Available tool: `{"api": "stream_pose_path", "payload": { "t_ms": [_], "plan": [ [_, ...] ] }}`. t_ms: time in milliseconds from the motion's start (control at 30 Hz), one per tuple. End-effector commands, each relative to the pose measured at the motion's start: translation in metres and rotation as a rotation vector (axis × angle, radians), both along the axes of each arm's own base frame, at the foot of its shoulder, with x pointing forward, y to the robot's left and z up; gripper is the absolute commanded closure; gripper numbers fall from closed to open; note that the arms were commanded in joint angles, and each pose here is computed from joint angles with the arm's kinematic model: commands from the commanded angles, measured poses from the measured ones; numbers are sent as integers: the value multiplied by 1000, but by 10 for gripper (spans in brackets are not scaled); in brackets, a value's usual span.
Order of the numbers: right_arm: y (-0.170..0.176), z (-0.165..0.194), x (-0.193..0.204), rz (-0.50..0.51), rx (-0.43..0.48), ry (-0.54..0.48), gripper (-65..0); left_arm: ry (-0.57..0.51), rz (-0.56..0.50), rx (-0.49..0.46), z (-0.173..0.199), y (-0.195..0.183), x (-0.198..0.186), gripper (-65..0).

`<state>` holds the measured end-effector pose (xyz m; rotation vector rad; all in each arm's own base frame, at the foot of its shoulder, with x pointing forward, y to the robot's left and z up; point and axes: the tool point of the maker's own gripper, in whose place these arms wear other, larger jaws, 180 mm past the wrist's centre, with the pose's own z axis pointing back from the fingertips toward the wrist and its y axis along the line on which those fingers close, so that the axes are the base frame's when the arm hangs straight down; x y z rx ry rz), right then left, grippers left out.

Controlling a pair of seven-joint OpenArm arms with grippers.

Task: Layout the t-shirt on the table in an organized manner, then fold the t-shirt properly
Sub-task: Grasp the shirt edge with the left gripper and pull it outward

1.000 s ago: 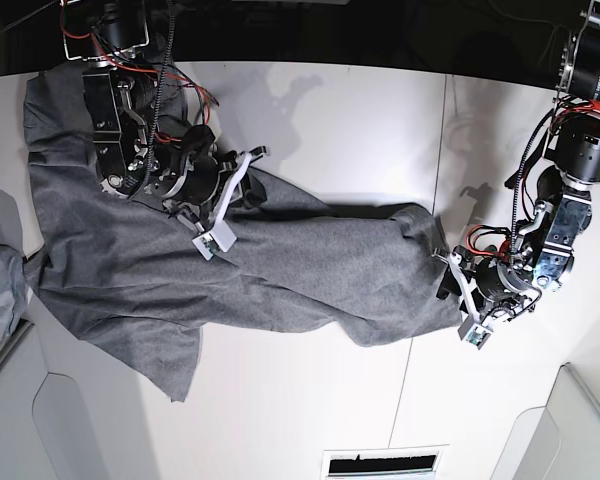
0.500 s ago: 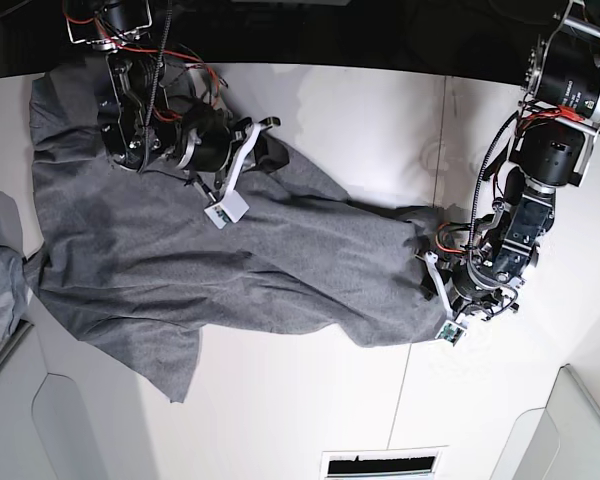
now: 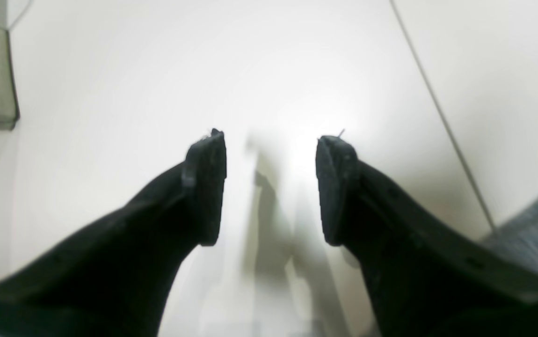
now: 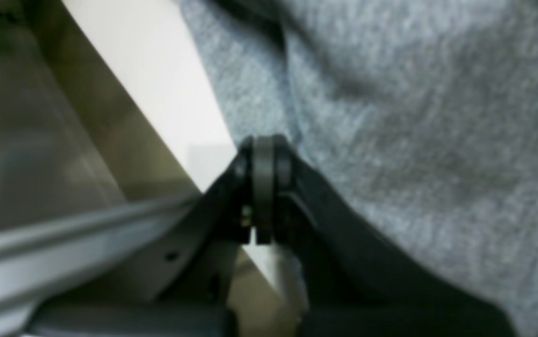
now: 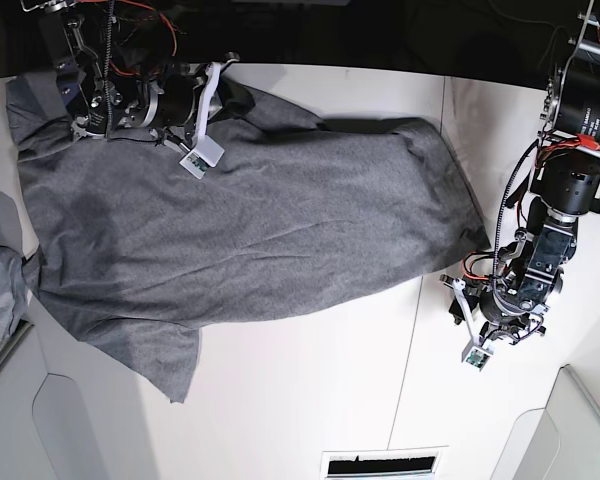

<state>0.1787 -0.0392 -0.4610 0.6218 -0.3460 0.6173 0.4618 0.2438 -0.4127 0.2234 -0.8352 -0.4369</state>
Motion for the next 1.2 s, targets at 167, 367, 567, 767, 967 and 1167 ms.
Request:
{"api": "stream_pose_path", "payload": {
  "t_ms": [167,367,567,767,967,1167],
  "plan": [
    [-3,24,42,-14,6,-110,0,103,-9,-11,5,8,-3,-329],
    [-2,42,74,-18,12,-185,0,222,-71,-155,20,21,-27,-329],
    [-1,47,82,-18,16,-203,0,297,-96,-187,6,45,-64,-329],
    [2,49,84,-19,23,-208,0,359,-153,-274,-16,25,-92,-329],
    [2,49,84,-18,22,-207,0,367,-145,-313,-20,20,-98,-329],
    [2,48,83,-17,18,-204,0,345,-120,-377,-4,21,-87,-329]
  ]
}}
